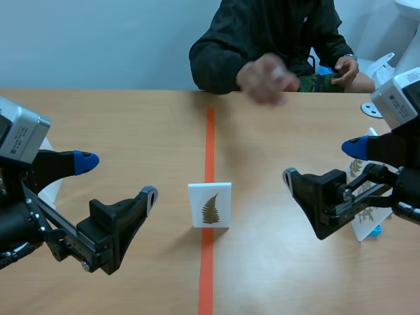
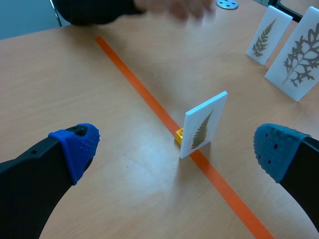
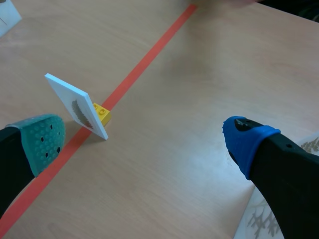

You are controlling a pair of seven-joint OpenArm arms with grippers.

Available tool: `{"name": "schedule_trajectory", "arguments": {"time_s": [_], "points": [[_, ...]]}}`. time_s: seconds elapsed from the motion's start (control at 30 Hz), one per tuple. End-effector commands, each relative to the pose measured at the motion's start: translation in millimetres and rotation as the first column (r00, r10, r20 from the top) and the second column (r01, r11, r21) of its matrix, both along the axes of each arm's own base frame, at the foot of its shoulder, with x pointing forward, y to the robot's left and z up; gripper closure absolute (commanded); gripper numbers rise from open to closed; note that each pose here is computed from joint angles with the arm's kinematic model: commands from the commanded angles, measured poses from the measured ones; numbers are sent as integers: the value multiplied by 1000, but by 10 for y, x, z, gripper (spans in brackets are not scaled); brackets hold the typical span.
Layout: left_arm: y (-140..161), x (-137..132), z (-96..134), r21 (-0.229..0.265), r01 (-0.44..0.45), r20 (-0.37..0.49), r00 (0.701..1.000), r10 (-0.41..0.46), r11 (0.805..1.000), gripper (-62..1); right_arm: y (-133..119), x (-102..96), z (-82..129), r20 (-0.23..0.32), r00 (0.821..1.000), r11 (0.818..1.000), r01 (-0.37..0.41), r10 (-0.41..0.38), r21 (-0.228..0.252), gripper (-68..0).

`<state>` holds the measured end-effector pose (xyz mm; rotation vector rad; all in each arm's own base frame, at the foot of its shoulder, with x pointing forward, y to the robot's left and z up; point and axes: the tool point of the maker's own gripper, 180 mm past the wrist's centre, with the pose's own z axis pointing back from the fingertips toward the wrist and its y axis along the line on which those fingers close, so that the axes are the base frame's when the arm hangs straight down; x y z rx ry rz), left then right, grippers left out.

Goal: Sort the leaf by its shape. The table is split by an orange tape line. A compound leaf with several leaflets goes to the left side, a simple leaf with one blade goes to the right side. Return to the home posture when a red brick is placed on the table.

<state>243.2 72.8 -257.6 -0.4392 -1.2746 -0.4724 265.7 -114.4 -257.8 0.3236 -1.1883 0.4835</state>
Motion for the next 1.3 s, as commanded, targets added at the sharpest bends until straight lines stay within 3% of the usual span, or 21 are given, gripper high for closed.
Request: {"name": "schedule_trajectory", "arguments": {"time_s": [0.0, 0.47, 0.7, 0.9, 1.27], "points": [[-28, -6, 69, -24, 6, 16, 1000, -6, 1000, -623, -14, 53, 93, 32, 999, 1000, 6, -6, 13, -679], [-29, -6, 69, -25, 6, 16, 1000, -6, 1000, -623, 40, 34, 69, 22, 1000, 1000, -8, 8, 17, -679], [-28, -6, 69, -24, 6, 16, 1000, -6, 1000, -623, 229, 29, 54, 20, 998, 998, -58, 58, 28, -679], [-27, -7, 68, -23, 7, 16, 1000, -7, 1000, -623, 370, 80, 21, 33, 995, 995, -100, 99, 10, -679], [-27, -7, 68, -23, 7, 16, 1000, -7, 1000, -623, 765, 178, -205, 24, 977, 977, -210, 210, 19, -679]]}}
